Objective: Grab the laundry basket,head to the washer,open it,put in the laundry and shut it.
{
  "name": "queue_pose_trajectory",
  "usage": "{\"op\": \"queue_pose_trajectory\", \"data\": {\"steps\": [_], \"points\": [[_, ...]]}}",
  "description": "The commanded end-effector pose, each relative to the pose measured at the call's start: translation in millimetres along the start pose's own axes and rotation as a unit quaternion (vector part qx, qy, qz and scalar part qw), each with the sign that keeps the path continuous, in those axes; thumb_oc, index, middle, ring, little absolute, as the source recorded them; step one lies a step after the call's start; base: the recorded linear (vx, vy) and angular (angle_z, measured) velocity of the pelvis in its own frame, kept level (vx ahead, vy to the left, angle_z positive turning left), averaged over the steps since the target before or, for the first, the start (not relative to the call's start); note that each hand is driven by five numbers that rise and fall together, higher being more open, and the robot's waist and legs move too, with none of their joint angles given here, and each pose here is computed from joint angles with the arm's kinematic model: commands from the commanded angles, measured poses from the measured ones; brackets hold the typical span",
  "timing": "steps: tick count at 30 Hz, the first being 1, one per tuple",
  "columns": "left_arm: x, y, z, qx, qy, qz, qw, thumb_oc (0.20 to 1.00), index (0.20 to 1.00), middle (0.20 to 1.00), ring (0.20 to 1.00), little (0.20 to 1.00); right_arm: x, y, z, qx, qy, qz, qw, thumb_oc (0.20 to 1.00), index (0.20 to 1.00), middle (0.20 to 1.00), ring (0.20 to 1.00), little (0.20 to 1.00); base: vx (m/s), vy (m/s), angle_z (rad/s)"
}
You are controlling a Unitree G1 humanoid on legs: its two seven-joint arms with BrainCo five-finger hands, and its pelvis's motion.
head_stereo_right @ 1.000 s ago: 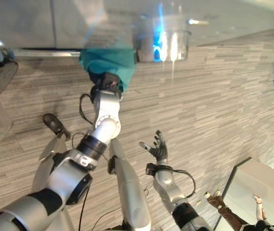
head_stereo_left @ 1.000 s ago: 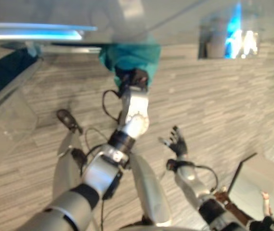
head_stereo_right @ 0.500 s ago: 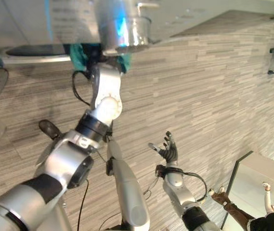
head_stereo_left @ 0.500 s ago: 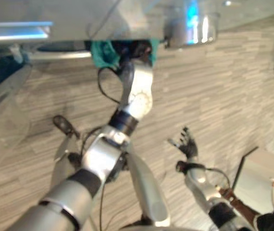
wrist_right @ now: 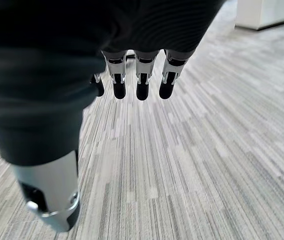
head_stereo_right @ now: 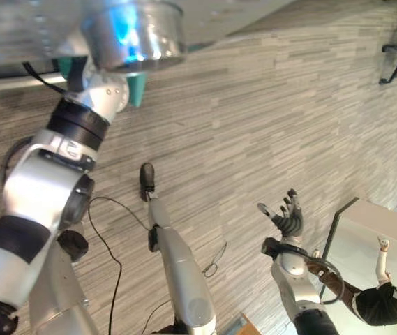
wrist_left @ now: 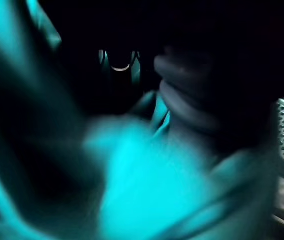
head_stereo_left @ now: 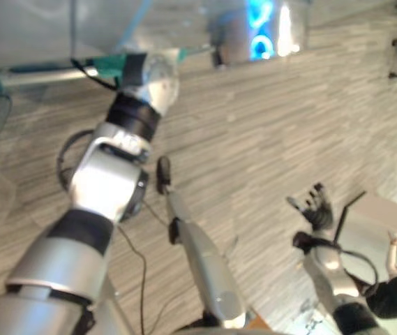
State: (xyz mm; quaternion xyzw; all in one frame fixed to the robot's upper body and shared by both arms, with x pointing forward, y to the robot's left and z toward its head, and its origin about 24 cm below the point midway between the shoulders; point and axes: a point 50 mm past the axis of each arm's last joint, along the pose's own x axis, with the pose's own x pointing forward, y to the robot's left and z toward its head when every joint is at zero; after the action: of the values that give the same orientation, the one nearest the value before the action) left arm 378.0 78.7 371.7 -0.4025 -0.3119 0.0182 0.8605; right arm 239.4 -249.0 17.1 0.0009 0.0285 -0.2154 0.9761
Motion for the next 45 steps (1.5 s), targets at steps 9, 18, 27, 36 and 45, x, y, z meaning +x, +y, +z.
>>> {"op": "queue_pose_trajectory", "data": {"steps": [9,18,27,36,45], "points": [[-35,-69,-39,0.133,0.023,-0.146,0.980,1.000,1.000,1.000,1.000,1.000,15,-24,42,0.011,-0.071,0.019,0.997,1.000,1.000,1.000,1.000,1.000,-0.01,0.011,0.02],[-69,-39,-81,0.276,0.029,-0.205,0.939,1.000,1.000,1.000,1.000,1.000,11,-13,39,0.027,-0.072,0.062,0.995,1.000,1.000,1.000,1.000,1.000,-0.01,-0.002,0.02],[-107,17,-103,0.253,0.079,-0.206,0.942,1.000,1.000,1.000,1.000,1.000,14,7,8,0.037,-0.007,0.072,0.997,1.000,1.000,1.000,1.000,1.000,-0.03,-0.005,0.04],[-147,33,-98,0.215,0.108,-0.283,0.928,1.000,1.000,1.000,1.000,1.000,43,37,11,0.055,0.006,0.029,0.998,1.000,1.000,1.000,1.000,1.000,-0.02,-0.062,0.07],[-159,50,-96,0.201,0.144,-0.302,0.921,1.000,1.000,1.000,1.000,1.000,62,40,31,0.052,-0.016,0.037,0.998,1.000,1.000,1.000,1.000,1.000,0.01,-0.091,0.10]]}}
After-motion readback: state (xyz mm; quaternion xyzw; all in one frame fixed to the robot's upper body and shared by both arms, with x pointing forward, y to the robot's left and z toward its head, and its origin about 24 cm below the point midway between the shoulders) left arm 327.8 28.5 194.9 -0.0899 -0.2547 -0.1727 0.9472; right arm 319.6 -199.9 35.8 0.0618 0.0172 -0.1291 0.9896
